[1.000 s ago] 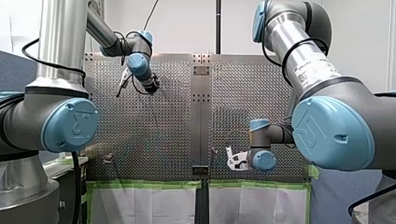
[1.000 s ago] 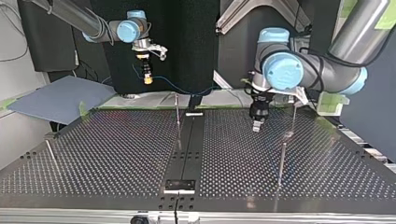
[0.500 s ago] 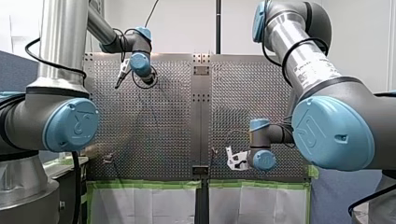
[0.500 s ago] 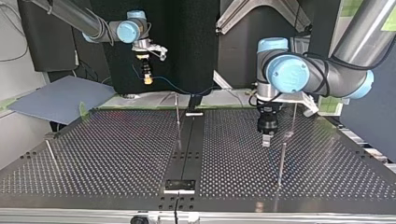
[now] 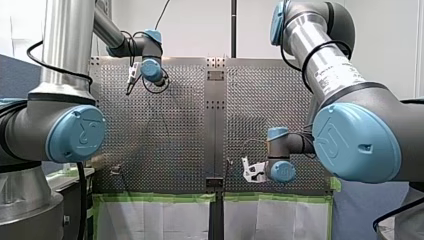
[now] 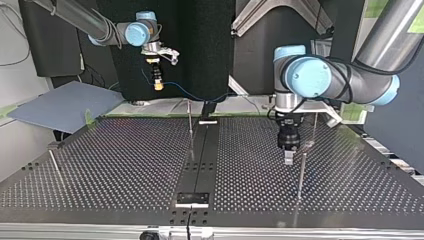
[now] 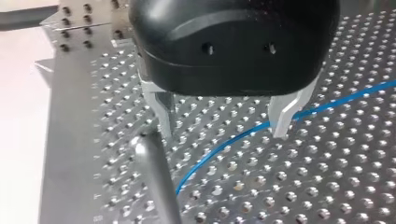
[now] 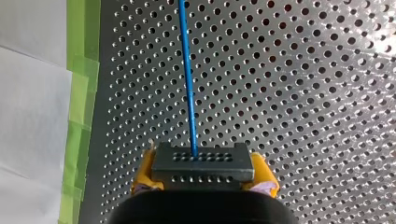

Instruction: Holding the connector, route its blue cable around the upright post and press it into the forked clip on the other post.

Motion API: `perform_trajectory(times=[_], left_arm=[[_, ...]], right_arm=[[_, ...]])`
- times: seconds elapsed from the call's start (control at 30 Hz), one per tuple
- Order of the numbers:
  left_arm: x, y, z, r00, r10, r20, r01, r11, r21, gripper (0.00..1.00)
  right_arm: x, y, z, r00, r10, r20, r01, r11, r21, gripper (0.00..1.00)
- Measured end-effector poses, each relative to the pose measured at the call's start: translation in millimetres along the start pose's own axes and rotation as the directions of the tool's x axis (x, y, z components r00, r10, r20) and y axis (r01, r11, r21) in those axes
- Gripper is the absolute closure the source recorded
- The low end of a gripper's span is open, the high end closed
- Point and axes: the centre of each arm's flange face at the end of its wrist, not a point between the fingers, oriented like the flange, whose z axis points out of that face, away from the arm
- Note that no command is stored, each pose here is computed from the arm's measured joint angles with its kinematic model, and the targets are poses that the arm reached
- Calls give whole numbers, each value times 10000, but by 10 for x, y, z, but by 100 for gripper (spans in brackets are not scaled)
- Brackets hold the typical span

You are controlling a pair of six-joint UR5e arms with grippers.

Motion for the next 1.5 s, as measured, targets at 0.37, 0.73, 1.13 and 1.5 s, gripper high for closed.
perform_trajectory(times=[0.37, 0.73, 1.13, 1.5], left_arm=[[209, -201, 126, 9987, 449, 261, -445, 9989, -142, 0], [398, -243, 260, 9925, 1183, 299, -1148, 9884, -997, 0], [185, -153, 268, 9821, 1687, 833, -1469, 9642, -2209, 0], [178, -240, 346, 9720, 1844, 1453, -1490, 9629, -2252, 0]], right_arm=[[2, 0, 2, 10000, -8, -5, 8, 10000, 0, 100], [4, 3, 5, 10000, 1, -28, -1, 10000, -12, 100], [4, 7, 7, 10000, 15, -37, -15, 10000, -21, 100], [7, 8, 10, 10000, 19, -61, -19, 10000, -26, 100]])
